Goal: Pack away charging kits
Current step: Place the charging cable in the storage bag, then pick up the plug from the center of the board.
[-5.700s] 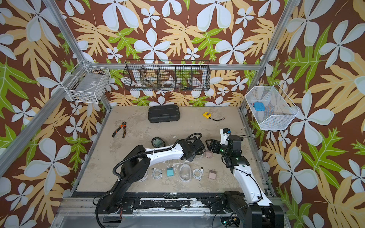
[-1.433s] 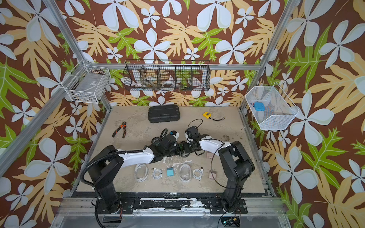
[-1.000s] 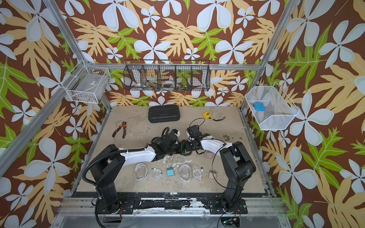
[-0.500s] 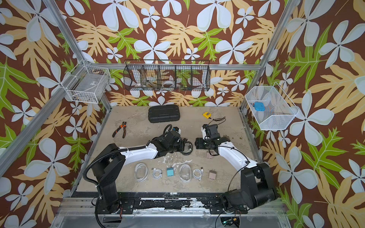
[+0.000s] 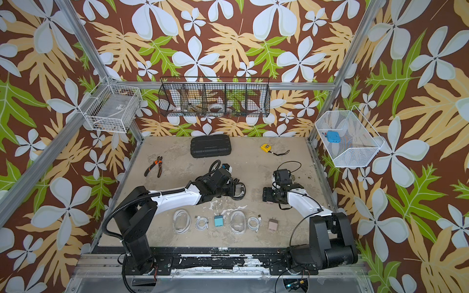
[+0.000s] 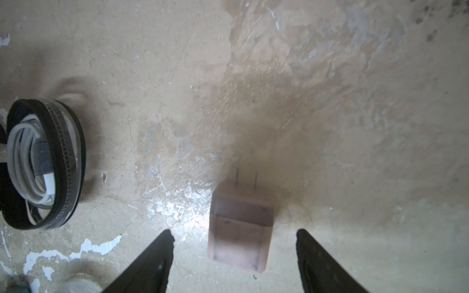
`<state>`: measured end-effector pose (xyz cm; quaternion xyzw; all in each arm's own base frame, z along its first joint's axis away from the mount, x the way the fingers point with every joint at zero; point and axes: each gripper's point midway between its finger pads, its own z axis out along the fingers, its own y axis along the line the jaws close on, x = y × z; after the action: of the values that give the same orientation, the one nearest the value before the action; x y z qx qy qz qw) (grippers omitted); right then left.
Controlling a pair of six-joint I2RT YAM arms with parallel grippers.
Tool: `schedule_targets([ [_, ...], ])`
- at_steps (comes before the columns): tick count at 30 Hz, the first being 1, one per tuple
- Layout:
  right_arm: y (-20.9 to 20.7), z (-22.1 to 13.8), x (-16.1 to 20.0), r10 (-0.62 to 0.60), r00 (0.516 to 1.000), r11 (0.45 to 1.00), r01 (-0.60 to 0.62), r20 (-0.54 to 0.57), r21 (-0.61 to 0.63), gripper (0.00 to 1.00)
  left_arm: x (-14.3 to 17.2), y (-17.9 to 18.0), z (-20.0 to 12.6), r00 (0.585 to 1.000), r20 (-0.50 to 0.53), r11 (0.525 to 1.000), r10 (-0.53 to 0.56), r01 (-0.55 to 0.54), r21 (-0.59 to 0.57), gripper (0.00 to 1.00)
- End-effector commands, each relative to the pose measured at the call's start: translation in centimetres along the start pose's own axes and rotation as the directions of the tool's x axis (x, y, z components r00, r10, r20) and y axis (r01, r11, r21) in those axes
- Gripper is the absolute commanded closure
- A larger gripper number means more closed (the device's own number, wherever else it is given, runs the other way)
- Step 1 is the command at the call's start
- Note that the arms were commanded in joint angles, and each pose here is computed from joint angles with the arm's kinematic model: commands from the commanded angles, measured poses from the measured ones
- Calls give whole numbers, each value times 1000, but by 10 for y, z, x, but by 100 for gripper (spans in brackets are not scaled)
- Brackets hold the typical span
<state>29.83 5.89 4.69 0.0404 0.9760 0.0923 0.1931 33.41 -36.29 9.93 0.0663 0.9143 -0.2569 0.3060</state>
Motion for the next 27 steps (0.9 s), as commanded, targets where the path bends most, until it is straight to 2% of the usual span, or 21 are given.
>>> schedule_targets([
  [1,0,2,8,-10,1000,1000,10,-19,-7,25,-3,0,-2,1000,14,1000,1,-1,-1,100],
  [8,0,15,11,-15,998,1000,14,-53,-7,36,0,0,1,1000,4,1000,-6,6,4,100],
  [16,4,11,2,-30,999,1000,30,-13,-7,57,1,-2,2,1000,0,1000,-8,8,20,100],
  [19,20,2,-7,-79,997,997,79,16,-10,60,1,-6,4,1000,-4,999,-11,11,36,100],
  [24,53,-11,-19,-125,992,988,128,33,-86,62,3,-9,7,1000,-19,998,-20,21,54,100],
  [27,82,-18,-22,-148,988,973,152,37,-176,62,4,-11,8,999,-28,996,-43,45,76,100],
])
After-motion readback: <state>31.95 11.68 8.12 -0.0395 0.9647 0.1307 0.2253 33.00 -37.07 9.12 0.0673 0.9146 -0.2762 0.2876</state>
